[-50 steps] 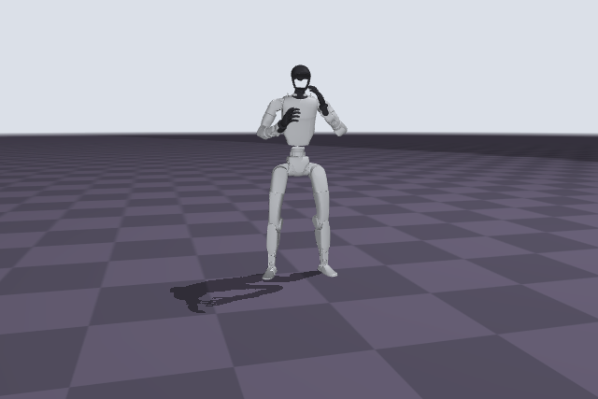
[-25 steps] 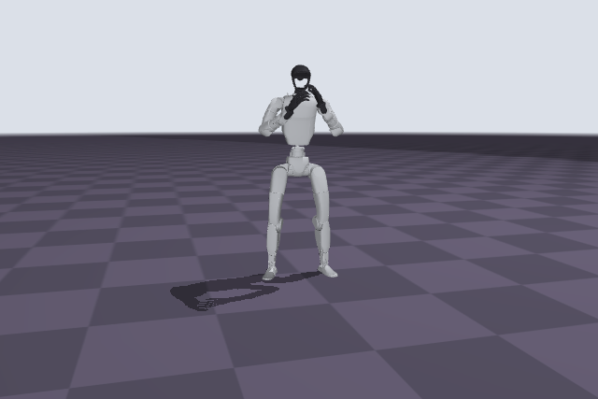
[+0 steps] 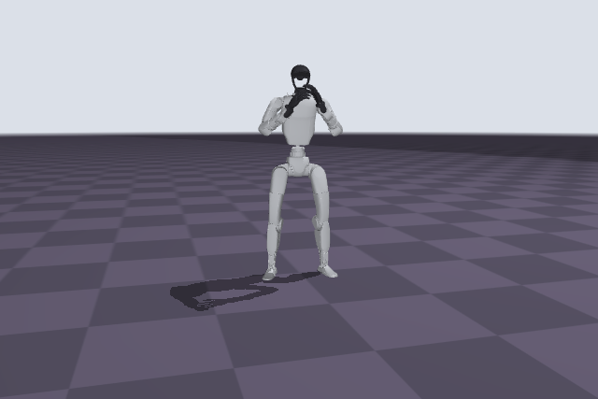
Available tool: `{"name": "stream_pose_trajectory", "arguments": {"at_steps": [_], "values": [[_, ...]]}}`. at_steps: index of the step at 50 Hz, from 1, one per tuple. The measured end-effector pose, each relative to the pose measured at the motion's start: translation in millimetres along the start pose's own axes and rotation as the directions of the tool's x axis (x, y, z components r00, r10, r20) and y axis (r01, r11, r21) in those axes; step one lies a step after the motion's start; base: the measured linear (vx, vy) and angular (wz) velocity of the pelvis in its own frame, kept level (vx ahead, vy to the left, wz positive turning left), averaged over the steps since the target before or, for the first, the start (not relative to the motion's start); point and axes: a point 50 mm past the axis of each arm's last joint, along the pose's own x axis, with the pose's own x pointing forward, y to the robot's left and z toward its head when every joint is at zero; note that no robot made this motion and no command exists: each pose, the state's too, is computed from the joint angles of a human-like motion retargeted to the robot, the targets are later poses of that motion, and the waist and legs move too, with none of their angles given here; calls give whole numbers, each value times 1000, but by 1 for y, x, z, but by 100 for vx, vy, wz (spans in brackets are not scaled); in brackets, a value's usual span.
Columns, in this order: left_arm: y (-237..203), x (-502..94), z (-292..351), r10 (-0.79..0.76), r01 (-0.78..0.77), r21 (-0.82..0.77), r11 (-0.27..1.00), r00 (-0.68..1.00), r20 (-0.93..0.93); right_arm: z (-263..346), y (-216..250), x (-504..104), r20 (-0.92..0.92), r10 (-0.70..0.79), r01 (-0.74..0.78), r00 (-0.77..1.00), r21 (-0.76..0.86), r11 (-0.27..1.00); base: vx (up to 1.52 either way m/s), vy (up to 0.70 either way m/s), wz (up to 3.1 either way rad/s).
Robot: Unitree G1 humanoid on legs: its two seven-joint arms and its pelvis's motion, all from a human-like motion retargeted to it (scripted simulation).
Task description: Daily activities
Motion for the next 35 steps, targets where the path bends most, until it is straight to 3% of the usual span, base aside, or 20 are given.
{"name": "stream_pose_trajectory", "arguments": {"at_steps": [35], "values": [[-4, 3, -10, -117, 117, 88, 989, 993, -2, 2, 7, 7, 31, 72, -75, 997, 82, 994, 0, 0, 0]]}}
